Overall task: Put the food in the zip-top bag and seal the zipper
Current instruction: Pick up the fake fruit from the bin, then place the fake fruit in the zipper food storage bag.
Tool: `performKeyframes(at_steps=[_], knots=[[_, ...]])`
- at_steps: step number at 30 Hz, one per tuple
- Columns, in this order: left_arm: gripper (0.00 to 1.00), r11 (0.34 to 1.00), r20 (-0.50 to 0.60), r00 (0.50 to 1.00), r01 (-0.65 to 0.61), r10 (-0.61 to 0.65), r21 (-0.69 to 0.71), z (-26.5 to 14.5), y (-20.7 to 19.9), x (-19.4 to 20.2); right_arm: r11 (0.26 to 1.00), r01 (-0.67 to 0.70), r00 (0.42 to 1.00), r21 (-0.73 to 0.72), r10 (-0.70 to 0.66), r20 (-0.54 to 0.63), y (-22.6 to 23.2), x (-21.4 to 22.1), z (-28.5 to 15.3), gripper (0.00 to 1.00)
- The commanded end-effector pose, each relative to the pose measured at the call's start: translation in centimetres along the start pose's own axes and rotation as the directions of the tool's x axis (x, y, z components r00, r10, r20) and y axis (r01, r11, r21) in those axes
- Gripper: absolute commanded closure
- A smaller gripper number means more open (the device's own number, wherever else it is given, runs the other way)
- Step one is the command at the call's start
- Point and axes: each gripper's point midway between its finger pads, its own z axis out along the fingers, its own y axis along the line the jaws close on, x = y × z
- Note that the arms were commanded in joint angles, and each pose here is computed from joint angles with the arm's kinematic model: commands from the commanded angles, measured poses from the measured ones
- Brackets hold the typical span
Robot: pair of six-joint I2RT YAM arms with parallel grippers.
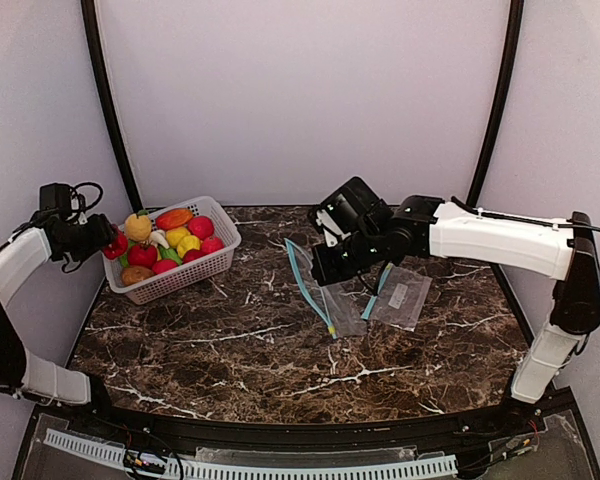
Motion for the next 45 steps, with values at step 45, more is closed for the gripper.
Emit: performKeyframes(at_steps=[45], knots=[[0.51,0.535,-0.274,0.832,-0.033,0.483,0.844,-14.5,-29.7,24.3,0.968,0.049,0.996,-0.247,-0.028,0.087,4.9,-2.1,-3.2,1.0]])
